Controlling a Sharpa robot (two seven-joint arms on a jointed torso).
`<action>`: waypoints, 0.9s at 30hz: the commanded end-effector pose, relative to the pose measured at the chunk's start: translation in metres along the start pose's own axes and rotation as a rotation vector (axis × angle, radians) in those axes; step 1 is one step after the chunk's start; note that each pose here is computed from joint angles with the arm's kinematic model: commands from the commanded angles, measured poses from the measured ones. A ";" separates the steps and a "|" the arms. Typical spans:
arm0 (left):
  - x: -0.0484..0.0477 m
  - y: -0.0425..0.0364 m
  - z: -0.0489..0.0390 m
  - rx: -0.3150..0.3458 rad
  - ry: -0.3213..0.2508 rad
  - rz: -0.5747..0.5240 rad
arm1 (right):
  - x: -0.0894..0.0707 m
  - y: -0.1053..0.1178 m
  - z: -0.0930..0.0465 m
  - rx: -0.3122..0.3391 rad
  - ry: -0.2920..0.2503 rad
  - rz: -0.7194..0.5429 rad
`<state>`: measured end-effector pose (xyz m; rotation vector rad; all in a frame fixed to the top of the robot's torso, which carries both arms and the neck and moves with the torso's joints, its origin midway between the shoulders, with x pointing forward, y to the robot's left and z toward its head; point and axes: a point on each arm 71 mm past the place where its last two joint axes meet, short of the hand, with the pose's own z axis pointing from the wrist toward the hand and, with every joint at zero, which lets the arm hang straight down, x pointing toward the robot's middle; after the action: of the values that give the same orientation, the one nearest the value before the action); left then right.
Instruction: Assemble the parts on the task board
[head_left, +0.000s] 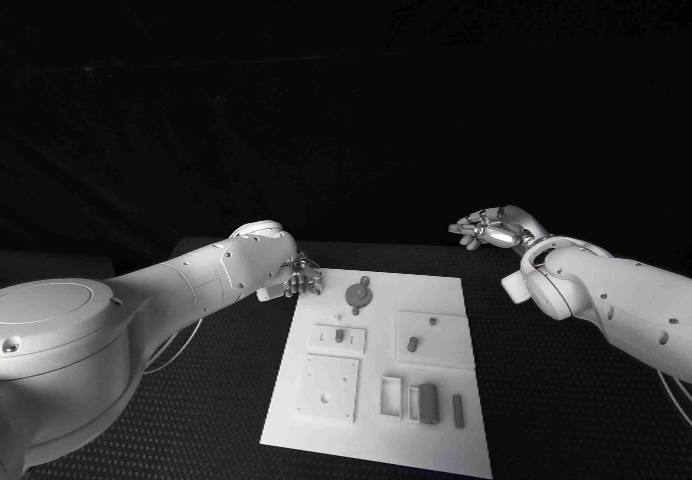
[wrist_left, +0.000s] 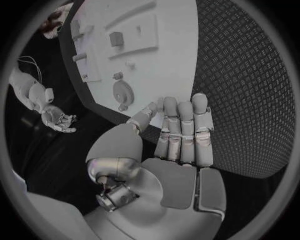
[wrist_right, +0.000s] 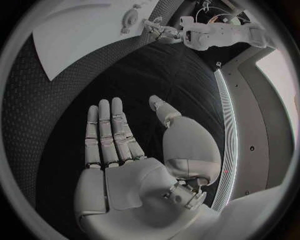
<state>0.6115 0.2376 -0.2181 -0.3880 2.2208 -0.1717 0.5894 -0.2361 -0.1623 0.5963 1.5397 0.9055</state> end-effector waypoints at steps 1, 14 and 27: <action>-0.0005 0.0001 -0.0002 0.026 0.005 -0.021 | 0.001 0.001 0.000 -0.012 0.011 0.001; -0.0022 0.0089 -0.0117 0.067 -0.001 -0.115 | -0.002 -0.001 -0.002 -0.008 0.007 0.000; 0.0154 0.0113 -0.0516 0.128 -0.008 -0.188 | -0.006 -0.003 -0.002 -0.002 0.001 -0.002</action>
<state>0.5626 0.2438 -0.2022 -0.4485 2.1915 -0.4146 0.5886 -0.2438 -0.1620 0.6021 1.5365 0.8943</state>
